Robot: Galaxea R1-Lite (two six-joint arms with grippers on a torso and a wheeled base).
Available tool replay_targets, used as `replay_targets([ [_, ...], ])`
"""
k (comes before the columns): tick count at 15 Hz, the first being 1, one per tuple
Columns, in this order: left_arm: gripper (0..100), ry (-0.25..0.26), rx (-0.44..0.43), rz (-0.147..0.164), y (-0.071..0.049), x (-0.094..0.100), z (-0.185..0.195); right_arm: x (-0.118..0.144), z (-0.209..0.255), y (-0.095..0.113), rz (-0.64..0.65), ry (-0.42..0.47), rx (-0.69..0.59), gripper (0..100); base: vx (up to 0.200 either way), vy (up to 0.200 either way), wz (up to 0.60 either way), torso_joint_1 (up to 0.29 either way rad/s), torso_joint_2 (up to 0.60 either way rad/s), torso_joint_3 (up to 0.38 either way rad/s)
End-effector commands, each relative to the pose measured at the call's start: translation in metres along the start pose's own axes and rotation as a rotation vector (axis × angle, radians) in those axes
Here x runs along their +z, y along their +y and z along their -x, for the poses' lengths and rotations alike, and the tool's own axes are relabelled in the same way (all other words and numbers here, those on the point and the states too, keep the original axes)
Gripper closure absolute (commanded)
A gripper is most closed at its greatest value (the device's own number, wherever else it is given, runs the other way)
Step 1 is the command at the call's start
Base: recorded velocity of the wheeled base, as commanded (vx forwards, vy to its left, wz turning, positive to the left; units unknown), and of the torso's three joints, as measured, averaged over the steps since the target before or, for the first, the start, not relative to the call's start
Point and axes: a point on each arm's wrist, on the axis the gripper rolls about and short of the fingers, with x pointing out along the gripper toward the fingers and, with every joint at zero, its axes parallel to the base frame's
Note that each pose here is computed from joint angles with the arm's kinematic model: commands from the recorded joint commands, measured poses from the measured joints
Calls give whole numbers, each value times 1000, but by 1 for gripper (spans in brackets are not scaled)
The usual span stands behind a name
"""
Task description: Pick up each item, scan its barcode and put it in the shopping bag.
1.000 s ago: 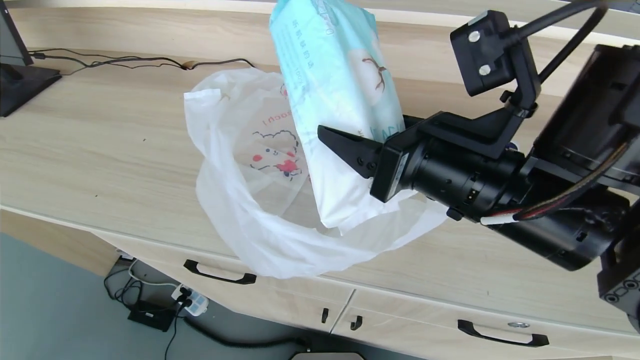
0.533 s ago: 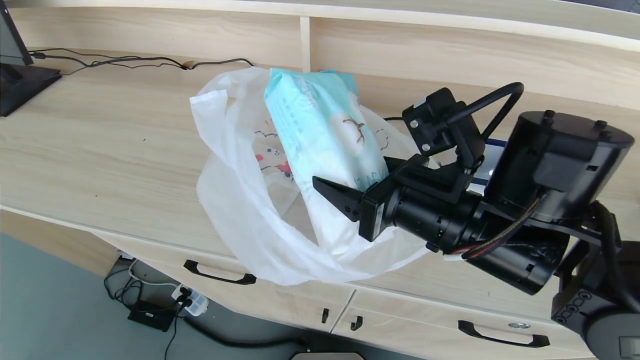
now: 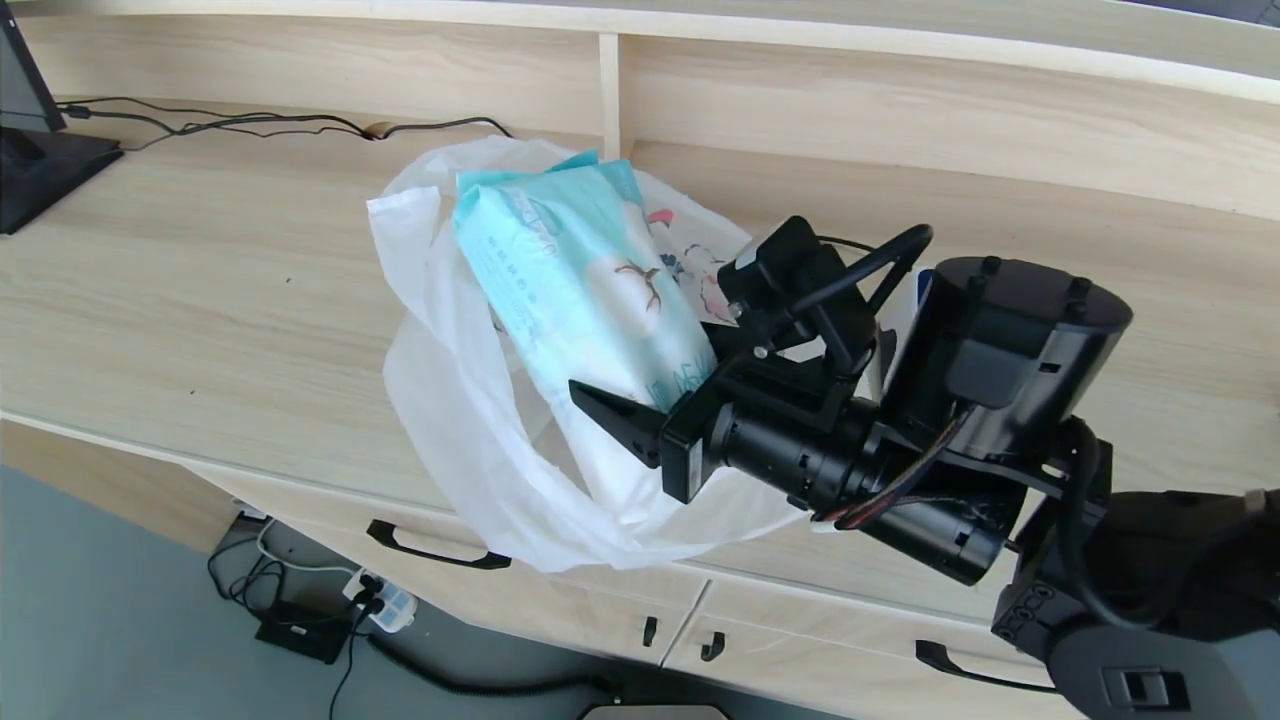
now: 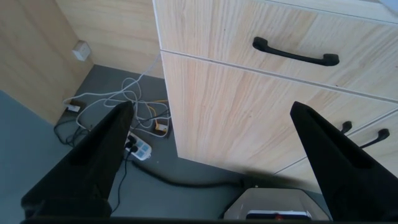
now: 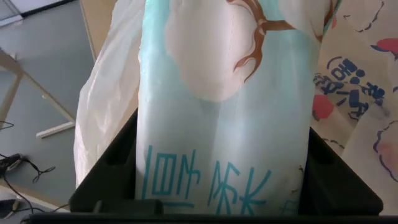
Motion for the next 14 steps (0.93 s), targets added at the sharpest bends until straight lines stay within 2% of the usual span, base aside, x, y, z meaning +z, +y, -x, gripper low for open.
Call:
replay_targets([
  [1,0,-1,-1,0,0,0,0,-13,-6,-4,8,35,-20,100,0,0,0,0,0,0],
  [6,0,-1,-1,0,0,0,0,-5,2,-30,71,31,-151,100,0,0,0,0,0,0],
  [12,0,-1,-1,-1,0,0,0,-20,5,-18,64,91,-111,100,0,0,0,0,0,0],
  [13,0,-1,-1,0,0,0,0,-20,5,-18,58,87,-112,0,0,0,0,0,0,0],
  [14,0,-1,-1,-1,0,0,0,-18,4,-19,56,79,-116,0,0,0,0,0,0,0],
])
